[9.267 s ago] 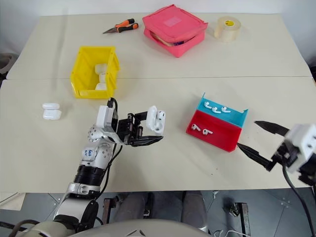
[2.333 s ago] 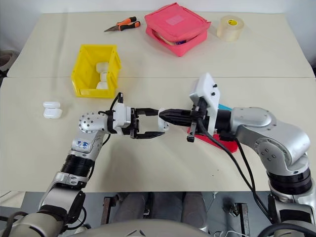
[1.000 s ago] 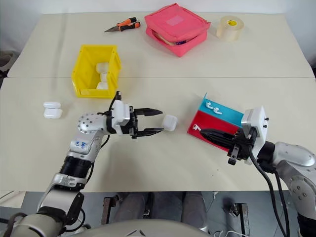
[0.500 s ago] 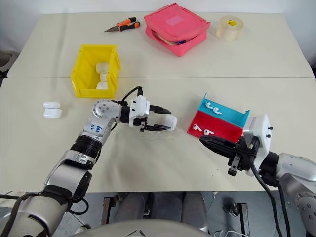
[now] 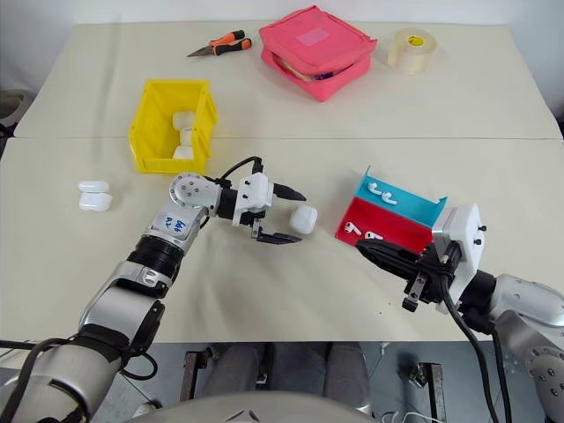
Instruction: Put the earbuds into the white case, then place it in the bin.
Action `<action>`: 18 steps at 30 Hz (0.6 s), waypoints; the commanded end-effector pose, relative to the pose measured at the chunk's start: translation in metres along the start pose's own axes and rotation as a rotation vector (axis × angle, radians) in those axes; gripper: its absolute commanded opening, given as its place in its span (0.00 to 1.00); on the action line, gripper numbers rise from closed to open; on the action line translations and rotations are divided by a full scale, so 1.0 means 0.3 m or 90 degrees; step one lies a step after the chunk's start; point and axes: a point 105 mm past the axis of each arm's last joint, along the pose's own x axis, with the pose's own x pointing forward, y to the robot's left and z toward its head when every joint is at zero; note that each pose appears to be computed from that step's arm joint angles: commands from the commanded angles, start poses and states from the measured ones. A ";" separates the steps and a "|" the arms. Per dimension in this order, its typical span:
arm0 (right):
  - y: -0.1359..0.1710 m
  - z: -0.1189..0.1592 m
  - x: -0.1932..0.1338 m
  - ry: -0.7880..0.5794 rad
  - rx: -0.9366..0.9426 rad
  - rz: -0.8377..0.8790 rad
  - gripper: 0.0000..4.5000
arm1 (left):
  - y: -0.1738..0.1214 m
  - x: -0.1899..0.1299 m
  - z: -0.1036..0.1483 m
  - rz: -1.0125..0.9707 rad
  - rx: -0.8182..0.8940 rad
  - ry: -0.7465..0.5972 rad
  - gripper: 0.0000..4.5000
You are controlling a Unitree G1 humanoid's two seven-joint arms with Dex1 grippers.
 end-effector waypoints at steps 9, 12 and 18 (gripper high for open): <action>0.022 0.010 -0.010 -0.009 -0.017 0.013 0.00 | 0.014 0.038 -0.023 -0.003 -0.011 0.042 0.90; 0.020 0.018 -0.014 -0.030 -0.038 0.005 0.00 | 0.009 0.041 -0.027 -0.003 -0.021 0.037 0.71; -0.013 0.025 -0.019 -0.075 -0.153 -0.025 0.00 | -0.003 0.002 -0.025 0.018 -0.046 0.001 0.64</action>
